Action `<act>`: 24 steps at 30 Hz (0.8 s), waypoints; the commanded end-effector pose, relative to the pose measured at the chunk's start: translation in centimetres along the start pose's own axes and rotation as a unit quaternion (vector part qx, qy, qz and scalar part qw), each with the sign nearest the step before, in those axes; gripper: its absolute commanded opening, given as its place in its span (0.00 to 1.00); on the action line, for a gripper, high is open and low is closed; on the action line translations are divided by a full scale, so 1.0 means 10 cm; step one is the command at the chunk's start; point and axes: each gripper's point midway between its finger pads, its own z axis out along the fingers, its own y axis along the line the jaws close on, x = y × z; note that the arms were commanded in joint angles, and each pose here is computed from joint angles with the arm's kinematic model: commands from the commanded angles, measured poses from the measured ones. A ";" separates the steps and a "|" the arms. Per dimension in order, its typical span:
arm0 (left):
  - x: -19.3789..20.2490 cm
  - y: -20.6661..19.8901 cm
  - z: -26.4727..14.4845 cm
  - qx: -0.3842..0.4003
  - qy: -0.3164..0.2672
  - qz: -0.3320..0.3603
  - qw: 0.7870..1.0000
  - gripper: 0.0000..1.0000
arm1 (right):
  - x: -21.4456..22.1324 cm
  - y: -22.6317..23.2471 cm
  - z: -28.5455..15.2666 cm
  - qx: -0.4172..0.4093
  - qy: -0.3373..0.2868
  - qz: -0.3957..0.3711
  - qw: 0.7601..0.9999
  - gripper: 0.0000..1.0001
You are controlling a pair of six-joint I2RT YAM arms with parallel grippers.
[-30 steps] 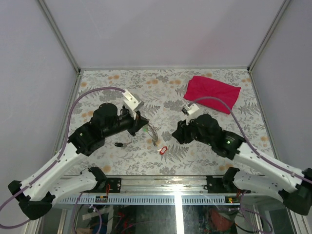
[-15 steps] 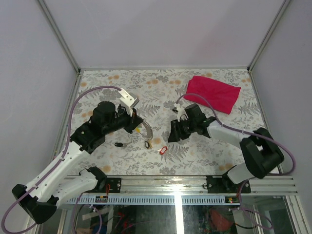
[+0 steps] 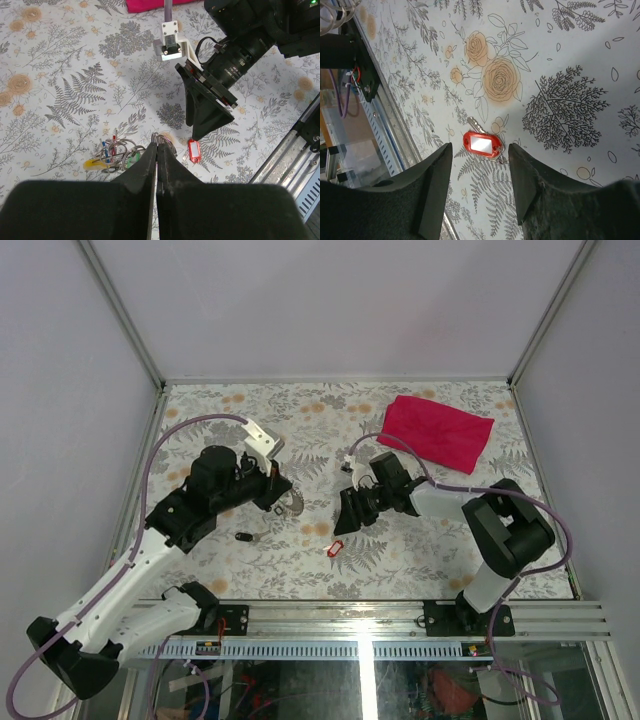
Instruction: Put the keys on the keyring
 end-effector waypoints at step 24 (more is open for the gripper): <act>-0.22 -0.03 0.05 0.016 -0.030 0.011 0.999 0.00 | 0.23 -0.04 0.15 -0.026 0.041 0.002 0.999 0.52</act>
